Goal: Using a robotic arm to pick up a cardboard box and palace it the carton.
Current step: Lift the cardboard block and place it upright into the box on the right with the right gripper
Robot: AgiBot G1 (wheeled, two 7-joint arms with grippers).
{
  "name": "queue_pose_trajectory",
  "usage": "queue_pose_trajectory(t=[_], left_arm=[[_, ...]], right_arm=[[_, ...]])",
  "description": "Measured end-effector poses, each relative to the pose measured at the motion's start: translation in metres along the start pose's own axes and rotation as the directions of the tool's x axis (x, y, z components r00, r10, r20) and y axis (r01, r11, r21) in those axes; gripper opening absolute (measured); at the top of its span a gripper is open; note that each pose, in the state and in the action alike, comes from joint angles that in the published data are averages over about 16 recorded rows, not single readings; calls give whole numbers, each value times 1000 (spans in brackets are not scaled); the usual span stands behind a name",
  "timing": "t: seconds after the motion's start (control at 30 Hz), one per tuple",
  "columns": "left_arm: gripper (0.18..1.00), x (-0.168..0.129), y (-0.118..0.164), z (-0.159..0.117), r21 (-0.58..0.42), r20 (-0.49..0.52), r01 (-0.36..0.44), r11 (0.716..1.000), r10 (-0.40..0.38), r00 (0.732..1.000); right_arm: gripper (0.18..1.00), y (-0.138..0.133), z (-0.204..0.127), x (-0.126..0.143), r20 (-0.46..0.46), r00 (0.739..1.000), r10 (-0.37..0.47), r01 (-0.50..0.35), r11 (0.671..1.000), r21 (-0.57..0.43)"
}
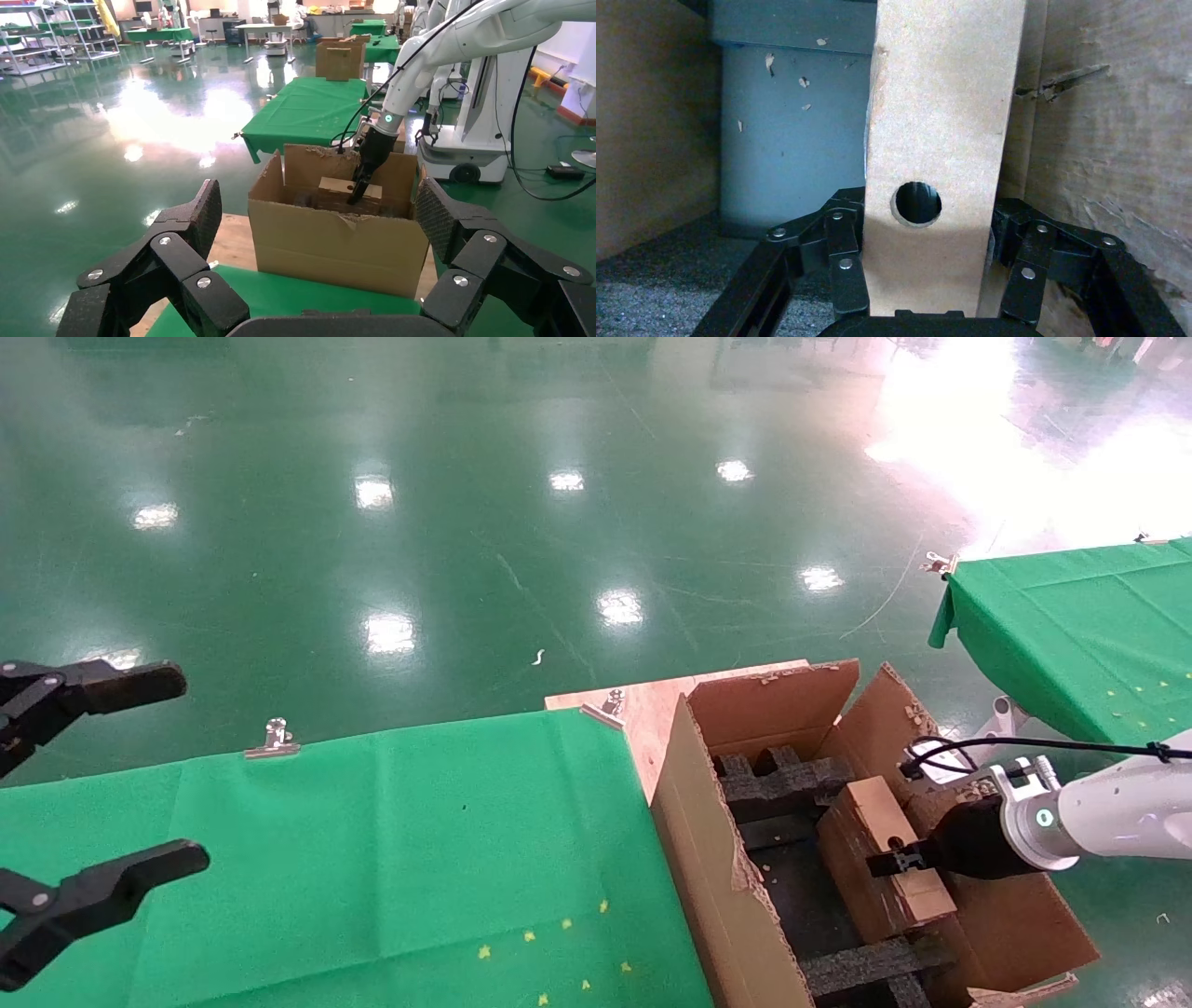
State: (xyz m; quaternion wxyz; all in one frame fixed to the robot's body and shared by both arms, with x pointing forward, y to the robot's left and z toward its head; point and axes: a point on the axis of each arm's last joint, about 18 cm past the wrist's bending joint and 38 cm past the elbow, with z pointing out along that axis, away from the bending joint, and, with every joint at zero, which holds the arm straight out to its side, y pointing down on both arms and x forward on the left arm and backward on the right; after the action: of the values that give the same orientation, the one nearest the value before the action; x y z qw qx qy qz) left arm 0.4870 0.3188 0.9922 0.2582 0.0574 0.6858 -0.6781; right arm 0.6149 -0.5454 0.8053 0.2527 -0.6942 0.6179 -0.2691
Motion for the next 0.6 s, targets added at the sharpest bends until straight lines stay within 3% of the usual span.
queue_pose_trajectory(t=[0.27, 0.6], left_arm=[[1001, 0, 0, 0, 0, 0, 0, 1000, 0, 1000], [1001, 0, 0, 0, 0, 0, 0, 1000, 0, 1000]], right_arm=[[399, -4, -4, 0, 2, 1000, -1, 1, 1000, 7], [599, -13, -13, 2, -1, 1000, -17, 17, 1000, 25]])
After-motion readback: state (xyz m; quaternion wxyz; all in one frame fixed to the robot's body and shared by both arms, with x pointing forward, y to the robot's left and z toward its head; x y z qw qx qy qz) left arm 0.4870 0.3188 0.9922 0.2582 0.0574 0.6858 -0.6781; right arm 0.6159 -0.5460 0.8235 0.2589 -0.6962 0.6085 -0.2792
